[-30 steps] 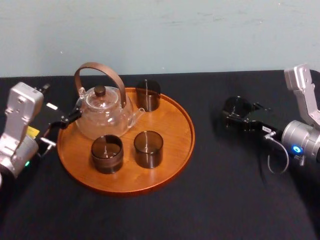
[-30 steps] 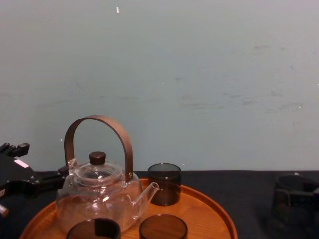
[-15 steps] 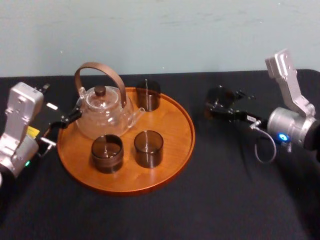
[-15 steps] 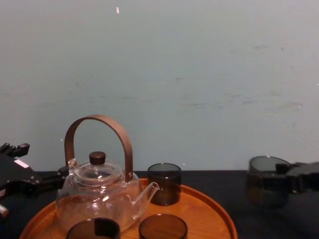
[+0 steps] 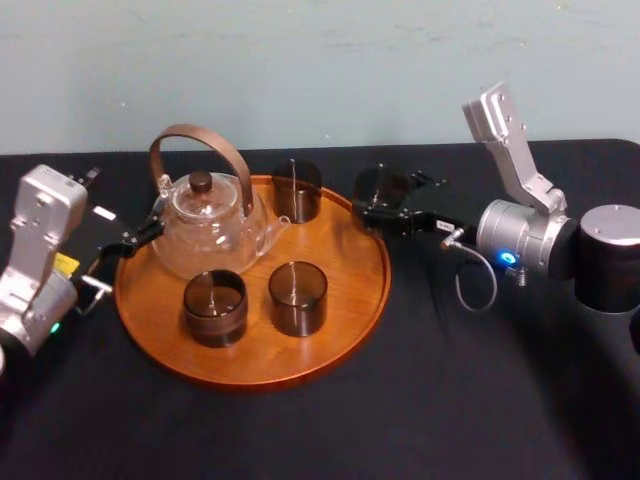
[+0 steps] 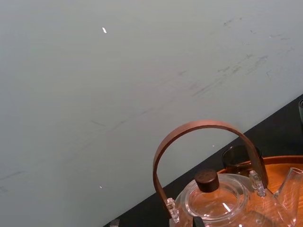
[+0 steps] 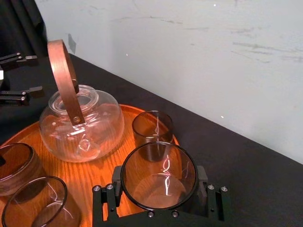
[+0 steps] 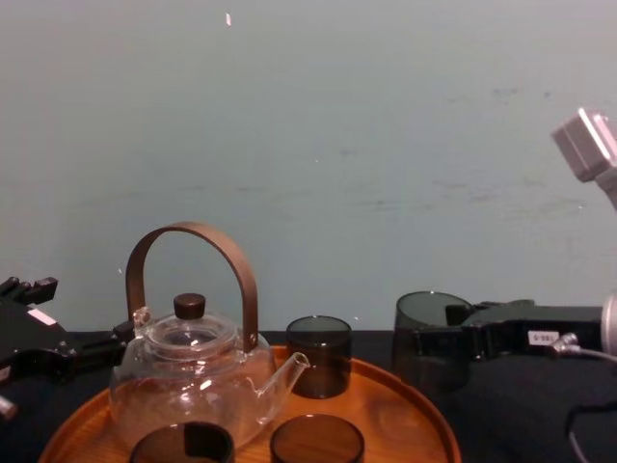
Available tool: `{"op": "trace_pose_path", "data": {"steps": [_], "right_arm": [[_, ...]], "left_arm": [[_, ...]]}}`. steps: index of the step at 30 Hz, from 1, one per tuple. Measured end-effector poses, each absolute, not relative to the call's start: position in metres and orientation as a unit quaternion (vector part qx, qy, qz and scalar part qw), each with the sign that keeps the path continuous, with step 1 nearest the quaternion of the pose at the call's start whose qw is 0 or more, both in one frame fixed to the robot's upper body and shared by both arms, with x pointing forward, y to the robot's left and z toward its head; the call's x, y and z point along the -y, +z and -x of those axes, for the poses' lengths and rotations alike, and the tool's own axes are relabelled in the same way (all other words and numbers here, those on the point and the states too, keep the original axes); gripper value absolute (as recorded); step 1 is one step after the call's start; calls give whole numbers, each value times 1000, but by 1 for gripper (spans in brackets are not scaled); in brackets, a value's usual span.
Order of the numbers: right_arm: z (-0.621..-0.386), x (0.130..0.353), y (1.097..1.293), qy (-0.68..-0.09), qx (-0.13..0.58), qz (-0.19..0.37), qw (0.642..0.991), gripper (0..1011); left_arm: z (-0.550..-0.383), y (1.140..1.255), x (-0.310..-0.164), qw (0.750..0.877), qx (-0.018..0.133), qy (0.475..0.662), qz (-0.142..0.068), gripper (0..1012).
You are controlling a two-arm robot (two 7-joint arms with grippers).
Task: Pick up the glass from the table and place it on the tray.
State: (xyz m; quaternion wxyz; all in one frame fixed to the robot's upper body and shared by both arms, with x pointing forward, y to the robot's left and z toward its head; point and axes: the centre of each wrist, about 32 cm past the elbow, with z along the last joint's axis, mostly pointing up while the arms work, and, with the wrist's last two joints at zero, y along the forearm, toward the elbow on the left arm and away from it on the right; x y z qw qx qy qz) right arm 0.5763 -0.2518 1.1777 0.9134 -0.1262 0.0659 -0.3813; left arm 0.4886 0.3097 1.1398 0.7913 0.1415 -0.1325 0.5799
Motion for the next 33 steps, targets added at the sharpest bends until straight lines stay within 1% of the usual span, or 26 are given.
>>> {"op": "trace_pose_path", "data": {"steps": [33], "right_arm": [[-587,240,1162,-362,-81,130,919,918]], "left_arm": [[-489,1140,-310,791,132,580,-141,1001]]}}
